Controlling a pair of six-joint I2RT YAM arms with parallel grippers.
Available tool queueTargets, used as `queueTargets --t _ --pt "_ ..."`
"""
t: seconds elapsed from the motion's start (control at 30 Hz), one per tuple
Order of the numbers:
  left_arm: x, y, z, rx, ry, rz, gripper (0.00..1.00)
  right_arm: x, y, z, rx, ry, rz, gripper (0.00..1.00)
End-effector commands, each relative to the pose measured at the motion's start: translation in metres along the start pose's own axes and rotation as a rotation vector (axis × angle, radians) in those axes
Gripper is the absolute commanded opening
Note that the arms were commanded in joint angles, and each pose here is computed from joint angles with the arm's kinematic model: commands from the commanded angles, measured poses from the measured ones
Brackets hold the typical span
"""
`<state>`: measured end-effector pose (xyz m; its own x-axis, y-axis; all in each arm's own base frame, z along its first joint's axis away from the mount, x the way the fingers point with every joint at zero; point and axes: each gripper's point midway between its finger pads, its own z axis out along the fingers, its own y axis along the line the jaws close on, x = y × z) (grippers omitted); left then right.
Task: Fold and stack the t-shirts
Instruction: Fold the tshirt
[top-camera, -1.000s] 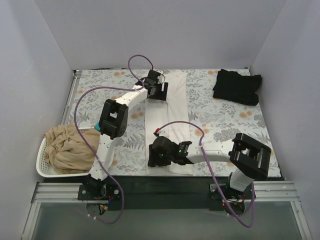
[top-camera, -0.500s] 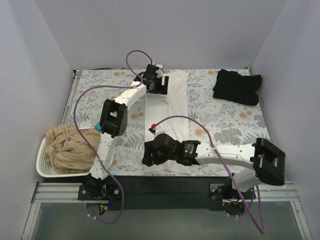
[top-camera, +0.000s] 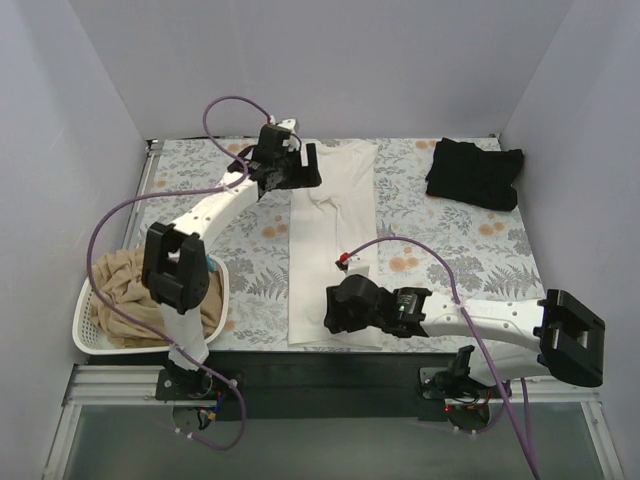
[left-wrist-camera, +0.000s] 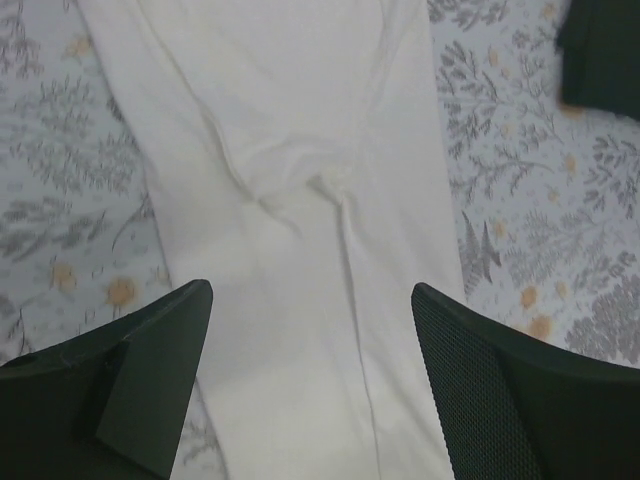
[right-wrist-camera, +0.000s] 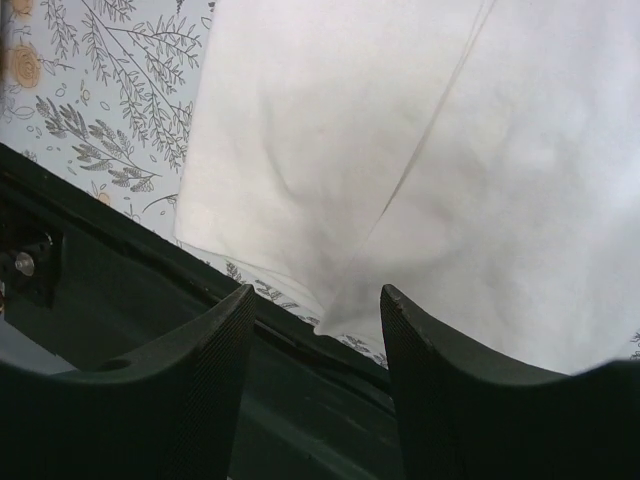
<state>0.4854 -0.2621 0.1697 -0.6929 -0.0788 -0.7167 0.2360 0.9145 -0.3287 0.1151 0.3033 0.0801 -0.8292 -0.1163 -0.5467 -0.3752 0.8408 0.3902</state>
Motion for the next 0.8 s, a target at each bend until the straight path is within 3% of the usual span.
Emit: queueTargets --t 0.0,0.07,0.1,0.13,0.3,0.77 --pt "0.000 -0.010 -0.062 0.021 -0.075 -0.088 0.80 -0.006 -0.004 -0.001 0.025 -0.030 0.017 0.60" --pt "0.049 -0.008 -0.068 0.007 -0.014 -0.079 0.80 -0.002 -0.008 0.001 0.039 -0.017 0.014 0.60" --pt "0.050 -0.005 -0.083 -0.025 -0.051 -0.086 0.80 -0.001 -0.008 0.002 0.038 -0.013 0.013 0.59" --pt "0.083 0.005 -0.083 -0.055 0.007 -0.089 0.80 0.003 -0.007 0.002 0.033 0.004 0.008 0.58" --pt "0.144 0.010 -0.108 -0.048 0.081 -0.156 0.79 0.012 0.003 0.009 0.013 0.048 -0.010 0.52" --pt "0.195 0.031 -0.170 -0.093 0.095 -0.241 0.78 0.018 0.024 0.020 -0.004 0.069 -0.044 0.51"
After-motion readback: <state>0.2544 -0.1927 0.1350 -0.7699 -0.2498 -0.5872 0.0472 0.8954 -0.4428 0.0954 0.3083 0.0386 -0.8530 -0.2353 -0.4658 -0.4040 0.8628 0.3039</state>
